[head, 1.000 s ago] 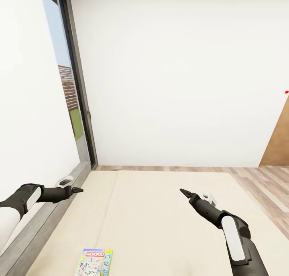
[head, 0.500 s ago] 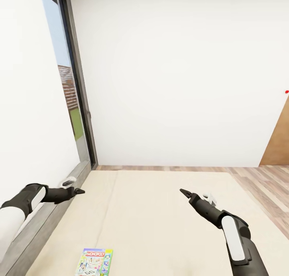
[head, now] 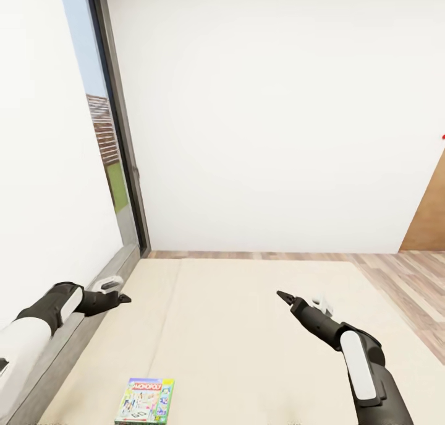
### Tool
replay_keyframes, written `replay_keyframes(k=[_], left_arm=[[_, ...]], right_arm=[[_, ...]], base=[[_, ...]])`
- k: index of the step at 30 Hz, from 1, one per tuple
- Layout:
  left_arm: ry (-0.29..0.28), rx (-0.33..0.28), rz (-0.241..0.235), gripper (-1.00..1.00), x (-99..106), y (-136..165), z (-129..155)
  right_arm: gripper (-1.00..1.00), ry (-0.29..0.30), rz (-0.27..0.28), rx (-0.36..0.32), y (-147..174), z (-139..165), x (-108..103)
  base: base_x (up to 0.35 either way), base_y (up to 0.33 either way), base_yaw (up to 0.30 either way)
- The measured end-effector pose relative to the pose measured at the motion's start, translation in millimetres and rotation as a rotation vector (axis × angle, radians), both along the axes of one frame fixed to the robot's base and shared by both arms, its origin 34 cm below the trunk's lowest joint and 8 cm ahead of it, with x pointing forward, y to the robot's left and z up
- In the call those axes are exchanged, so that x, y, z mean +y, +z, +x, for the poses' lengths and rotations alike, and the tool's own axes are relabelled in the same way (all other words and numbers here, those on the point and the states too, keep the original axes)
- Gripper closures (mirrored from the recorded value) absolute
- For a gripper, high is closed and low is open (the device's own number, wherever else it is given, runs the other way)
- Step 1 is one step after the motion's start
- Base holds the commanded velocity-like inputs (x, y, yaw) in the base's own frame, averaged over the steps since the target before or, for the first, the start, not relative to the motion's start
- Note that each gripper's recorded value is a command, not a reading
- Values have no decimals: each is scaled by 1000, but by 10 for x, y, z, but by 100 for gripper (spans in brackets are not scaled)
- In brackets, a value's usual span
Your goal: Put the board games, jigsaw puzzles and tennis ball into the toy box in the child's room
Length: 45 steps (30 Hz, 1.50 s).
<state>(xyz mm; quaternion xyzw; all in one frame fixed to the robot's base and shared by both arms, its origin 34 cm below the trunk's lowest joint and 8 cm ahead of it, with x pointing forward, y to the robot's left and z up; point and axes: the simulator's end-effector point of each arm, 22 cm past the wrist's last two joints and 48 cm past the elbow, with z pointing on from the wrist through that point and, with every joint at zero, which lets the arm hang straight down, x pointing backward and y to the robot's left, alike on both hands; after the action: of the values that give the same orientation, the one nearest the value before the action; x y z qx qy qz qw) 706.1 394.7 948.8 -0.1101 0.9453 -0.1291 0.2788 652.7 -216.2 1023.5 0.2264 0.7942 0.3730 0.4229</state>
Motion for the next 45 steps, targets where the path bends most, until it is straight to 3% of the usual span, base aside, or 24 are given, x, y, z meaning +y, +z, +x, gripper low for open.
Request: replay_keyframes(k=[5, 11, 19, 25, 32, 45], left_arm=[[7, 20, 28, -100, -21, -91, -2], [17, 22, 63, -100, -3, -165, 22], [37, 39, 120, -100, -2, -291, 36], [50, 57, 148, -100, 18, -373, 24], [53, 71, 156, -100, 24, -447, 11], [51, 92, 159, -100, 18, -576, -9]], right_arm=[[-100, 8, -28, 24, -63, 12, 14], [-100, 12, -81, 101, -244, -28, -24], [-100, 51, -230, 240, -518, -95, 38], [-100, 69, -347, 303, -660, -131, 113], [-100, 79, -434, 347, -769, -163, 174], [-100, 92, -468, 382, -910, -194, 227]], base=[[0, 0, 0], [0, 0, 0], [0, 0, 0], [0, 0, 0], [0, 0, 0], [0, 0, 0]])
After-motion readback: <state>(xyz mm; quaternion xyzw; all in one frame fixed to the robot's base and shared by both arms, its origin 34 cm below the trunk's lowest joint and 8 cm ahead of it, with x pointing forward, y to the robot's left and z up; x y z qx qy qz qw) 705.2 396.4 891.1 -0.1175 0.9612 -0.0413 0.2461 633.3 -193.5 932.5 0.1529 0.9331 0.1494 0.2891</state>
